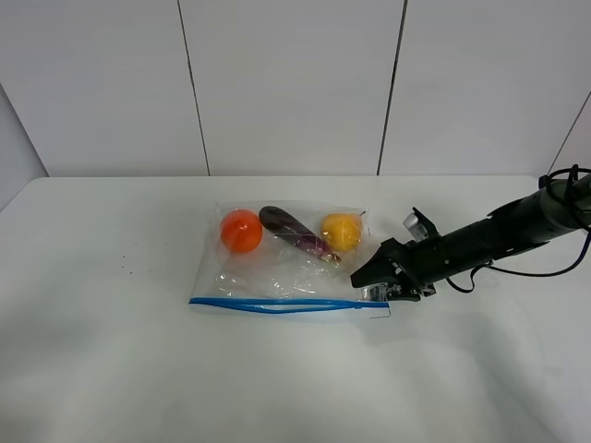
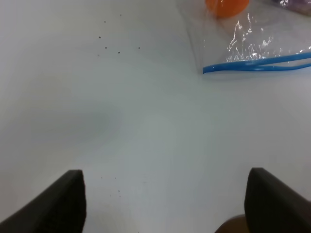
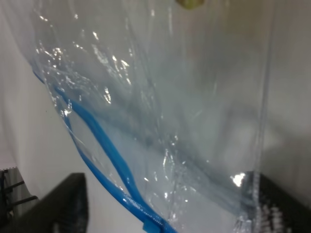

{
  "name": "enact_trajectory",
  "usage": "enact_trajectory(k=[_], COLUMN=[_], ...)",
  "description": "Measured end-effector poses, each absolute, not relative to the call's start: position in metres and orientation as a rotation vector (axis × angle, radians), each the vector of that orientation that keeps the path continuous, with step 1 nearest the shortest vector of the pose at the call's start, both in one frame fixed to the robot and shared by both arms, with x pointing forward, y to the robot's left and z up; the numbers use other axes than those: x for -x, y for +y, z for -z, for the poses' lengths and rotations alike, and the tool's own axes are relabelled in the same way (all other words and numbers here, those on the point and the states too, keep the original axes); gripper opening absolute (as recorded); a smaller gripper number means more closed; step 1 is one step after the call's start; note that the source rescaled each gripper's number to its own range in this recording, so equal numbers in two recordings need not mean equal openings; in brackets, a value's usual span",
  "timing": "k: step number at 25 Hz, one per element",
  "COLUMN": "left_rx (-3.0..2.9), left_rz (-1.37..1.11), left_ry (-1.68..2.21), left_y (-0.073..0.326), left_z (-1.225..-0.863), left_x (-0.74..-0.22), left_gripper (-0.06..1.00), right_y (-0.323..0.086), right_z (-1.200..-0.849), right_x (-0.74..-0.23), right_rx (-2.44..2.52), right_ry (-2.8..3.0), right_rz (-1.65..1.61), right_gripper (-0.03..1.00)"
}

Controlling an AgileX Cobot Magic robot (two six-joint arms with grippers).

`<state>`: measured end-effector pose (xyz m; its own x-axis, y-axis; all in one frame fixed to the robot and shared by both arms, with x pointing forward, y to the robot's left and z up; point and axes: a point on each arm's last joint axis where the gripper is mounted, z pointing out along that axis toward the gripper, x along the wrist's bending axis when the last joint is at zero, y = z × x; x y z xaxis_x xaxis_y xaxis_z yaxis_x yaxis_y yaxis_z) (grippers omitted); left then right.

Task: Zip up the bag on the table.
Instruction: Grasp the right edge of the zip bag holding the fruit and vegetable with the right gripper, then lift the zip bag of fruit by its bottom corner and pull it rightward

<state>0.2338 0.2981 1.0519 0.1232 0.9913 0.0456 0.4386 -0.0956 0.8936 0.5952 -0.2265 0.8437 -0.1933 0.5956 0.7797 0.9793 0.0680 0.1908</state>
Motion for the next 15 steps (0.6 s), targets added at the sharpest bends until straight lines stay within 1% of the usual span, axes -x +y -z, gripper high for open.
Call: enact_trajectory(k=[2,9,10,15], left_rx=[-1.647,-1.646,-1.646,-1.646], left_rz=[-0.925,-0.926,-0.926,-0.926], left_ry=[1.414,1.414,1.414,1.414], left_y=[0.2981,0.2981,0.2981,0.2981], left_z=[-1.0519,-1.0519,-1.0519,-1.0519], left_x=[-0.2338,-0.2337,-0.2337,-0.2337], left_gripper=[0.88,0.88,0.88,0.88], right_y=[-0.2265,-0.2266,-0.2264,-0.2247], right_z=[-0.8438,-0.8436,-0.8437,-0.8460], right_x=[-0.5952,-0.5949,-0.5947,-0.5930], right_rx=[1.562,1.559,1.556,1.524], right_ry=[-1.842,-1.847,-1.845,-1.822], right_rz=[0.983,0.979,0.979,0.987], right_gripper=[0.58,0.02,0.00,0.00])
